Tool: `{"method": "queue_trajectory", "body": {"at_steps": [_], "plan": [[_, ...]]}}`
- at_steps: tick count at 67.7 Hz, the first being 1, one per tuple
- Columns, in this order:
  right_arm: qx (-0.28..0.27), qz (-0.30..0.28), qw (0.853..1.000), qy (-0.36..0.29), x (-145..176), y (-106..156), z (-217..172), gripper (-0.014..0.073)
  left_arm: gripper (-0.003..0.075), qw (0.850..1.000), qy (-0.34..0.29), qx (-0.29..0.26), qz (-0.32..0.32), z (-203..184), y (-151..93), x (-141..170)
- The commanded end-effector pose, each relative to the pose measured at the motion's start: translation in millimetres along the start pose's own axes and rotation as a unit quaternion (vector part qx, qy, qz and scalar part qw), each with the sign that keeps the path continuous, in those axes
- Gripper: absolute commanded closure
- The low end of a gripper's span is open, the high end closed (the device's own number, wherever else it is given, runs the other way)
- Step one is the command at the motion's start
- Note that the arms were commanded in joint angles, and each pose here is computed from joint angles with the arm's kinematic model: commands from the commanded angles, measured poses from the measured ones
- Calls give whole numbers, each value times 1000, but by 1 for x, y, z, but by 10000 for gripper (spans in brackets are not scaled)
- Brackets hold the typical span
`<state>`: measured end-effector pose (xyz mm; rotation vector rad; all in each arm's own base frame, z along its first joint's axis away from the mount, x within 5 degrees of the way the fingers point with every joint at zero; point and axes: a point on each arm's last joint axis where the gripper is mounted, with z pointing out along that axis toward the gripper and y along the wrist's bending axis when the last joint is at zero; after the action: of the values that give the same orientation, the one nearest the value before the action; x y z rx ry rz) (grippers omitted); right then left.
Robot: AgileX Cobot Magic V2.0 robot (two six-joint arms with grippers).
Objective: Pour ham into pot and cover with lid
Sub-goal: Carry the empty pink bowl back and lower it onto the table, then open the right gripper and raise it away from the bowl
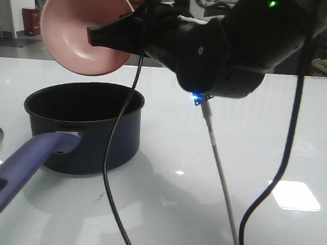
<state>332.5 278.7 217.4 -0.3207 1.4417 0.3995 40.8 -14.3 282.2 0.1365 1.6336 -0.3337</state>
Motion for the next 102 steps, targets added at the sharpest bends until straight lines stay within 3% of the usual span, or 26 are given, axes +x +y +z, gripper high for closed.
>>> {"method": "queue_trajectory", "body": {"at_steps": [1,10,25,35,40,54,71,87,92,102], "plan": [[-4,51,999,-15,-62,-5,-5,447,138,999,-41,9,-5,-1,-2,-13],[-28,62,995,76,-88,-18,-18,447,138,999,-41,9,-5,-1,-2,-13],[-7,36,978,208,-117,-84,-45,447,138,999,-41,9,-5,-1,-2,-13],[16,36,955,293,-111,-124,-59,447,138,999,-41,9,-5,-1,-2,-13],[32,51,937,344,-101,-144,-65,447,138,999,-41,9,-5,-1,-2,-13],[67,76,911,400,-74,-179,-67,447,138,999,-41,9,-5,-1,-2,-13],[68,102,869,479,-32,-192,-66,445,138,999,-41,9,-5,-1,-2,-13],[75,105,862,491,-10,-196,-60,438,138,999,-41,9,-5,-1,-2,-13],[76,104,863,489,-10,-196,-59,386,138,999,-41,9,-5,-1,-2,-13],[76,104,864,487,-11,-196,-59,153,138,999,-41,9,-5,-1,-2,-13]]}}
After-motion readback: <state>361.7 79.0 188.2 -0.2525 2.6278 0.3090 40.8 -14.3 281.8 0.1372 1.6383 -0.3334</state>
